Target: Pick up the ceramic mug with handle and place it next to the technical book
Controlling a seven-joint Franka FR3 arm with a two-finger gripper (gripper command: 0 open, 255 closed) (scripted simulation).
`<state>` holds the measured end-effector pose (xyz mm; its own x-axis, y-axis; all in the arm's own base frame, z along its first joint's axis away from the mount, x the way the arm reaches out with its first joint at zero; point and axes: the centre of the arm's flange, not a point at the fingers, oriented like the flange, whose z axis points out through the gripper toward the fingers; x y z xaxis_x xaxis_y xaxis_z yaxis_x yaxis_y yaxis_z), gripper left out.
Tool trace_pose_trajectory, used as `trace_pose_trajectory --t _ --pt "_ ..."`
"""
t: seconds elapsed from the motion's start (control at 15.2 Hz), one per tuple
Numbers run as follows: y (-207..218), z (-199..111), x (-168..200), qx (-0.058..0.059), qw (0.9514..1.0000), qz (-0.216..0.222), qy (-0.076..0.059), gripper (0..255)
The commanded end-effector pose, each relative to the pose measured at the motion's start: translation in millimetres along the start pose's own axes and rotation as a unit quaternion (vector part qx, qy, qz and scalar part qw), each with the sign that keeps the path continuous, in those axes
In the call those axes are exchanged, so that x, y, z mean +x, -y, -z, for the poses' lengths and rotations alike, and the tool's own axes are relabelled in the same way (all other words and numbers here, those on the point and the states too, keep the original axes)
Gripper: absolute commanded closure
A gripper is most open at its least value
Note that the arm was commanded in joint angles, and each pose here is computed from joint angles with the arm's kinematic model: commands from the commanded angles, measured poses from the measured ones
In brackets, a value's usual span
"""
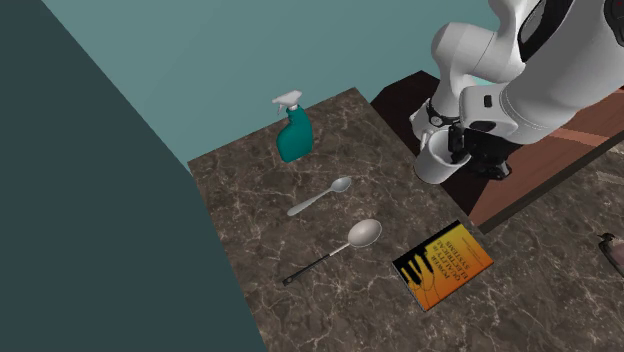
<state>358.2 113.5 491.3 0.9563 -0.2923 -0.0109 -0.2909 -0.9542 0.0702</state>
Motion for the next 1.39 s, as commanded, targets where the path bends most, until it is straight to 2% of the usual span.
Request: trace_pose_trajectory --t 0.0,1.32 --pt "1 -10 0 0.000 1.0000 0.000 0.000 255" --pt "8 -115 1 0.000 1.0000 0.000 0.000 255"
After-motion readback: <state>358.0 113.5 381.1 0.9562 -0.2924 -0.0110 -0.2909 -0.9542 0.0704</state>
